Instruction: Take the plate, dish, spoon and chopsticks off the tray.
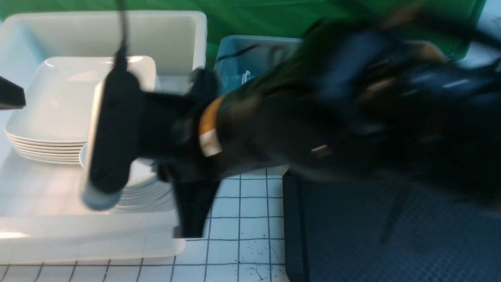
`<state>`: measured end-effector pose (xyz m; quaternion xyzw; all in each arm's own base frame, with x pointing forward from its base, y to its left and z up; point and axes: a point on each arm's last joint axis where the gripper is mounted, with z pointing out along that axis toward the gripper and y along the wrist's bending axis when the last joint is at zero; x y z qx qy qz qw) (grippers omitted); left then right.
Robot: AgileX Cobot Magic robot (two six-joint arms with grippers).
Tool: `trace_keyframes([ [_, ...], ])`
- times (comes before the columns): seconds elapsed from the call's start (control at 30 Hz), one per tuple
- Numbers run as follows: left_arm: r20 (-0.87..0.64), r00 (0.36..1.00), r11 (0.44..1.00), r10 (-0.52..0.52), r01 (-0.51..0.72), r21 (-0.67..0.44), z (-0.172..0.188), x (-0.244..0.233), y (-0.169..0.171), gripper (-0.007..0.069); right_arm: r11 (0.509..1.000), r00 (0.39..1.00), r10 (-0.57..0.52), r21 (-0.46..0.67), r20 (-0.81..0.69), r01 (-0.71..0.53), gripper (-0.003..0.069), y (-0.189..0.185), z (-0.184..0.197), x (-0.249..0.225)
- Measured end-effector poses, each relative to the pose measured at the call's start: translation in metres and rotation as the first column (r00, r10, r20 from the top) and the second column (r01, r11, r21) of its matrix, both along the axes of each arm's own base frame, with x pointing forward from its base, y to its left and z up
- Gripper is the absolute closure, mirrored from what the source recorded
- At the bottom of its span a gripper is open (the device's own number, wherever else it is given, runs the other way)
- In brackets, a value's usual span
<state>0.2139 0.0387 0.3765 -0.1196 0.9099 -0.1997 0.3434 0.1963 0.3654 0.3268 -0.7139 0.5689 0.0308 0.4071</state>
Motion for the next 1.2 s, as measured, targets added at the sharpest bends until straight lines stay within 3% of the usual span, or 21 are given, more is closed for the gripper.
trace_keyframes([
  [0.23, -0.003, 1.0, 1.0, -0.008, 0.008, 0.001, 0.0, 0.0, 0.0, 0.062, 0.999, 0.997, 0.046, -0.026, 0.065, -0.045, 0.0614, 0.038, -0.049, 0.021],
  [0.37, 0.003, 1.0, 1.0, -0.001, 0.001, 0.002, 0.0, 0.0, 0.0, 0.062, 0.999, 0.997, 0.042, -0.028, 0.062, -0.04, 0.0564, 0.044, -0.059, 0.024],
  [0.57, 0.009, 1.0, 1.0, 0.01, -0.01, -0.001, 0.001, 0.001, 0.001, 0.062, 0.999, 0.997, 0.039, -0.009, 0.069, -0.038, 0.0398, 0.045, -0.057, 0.024],
  [0.8, 0.009, 1.0, 1.0, 0.011, -0.011, -0.002, 0.001, 0.001, 0.001, 0.062, 1.0, 0.999, -0.018, 0.022, 0.039, 0.017, 0.0347, 0.031, -0.03, 0.019],
  [1.0, 0.008, 1.0, 1.0, 0.014, -0.014, -0.005, 0.001, 0.001, 0.001, 0.062, 0.988, 0.987, -0.151, 0.021, -0.046, 0.152, 0.0378, -0.011, 0.029, 0.003],
  [1.2, 0.024, 1.0, 1.0, 0.01, -0.01, -0.005, 0.002, 0.003, -0.002, 0.062, 0.937, 0.93, -0.349, -0.028, -0.119, 0.348, 0.0606, -0.09, 0.099, -0.028],
])
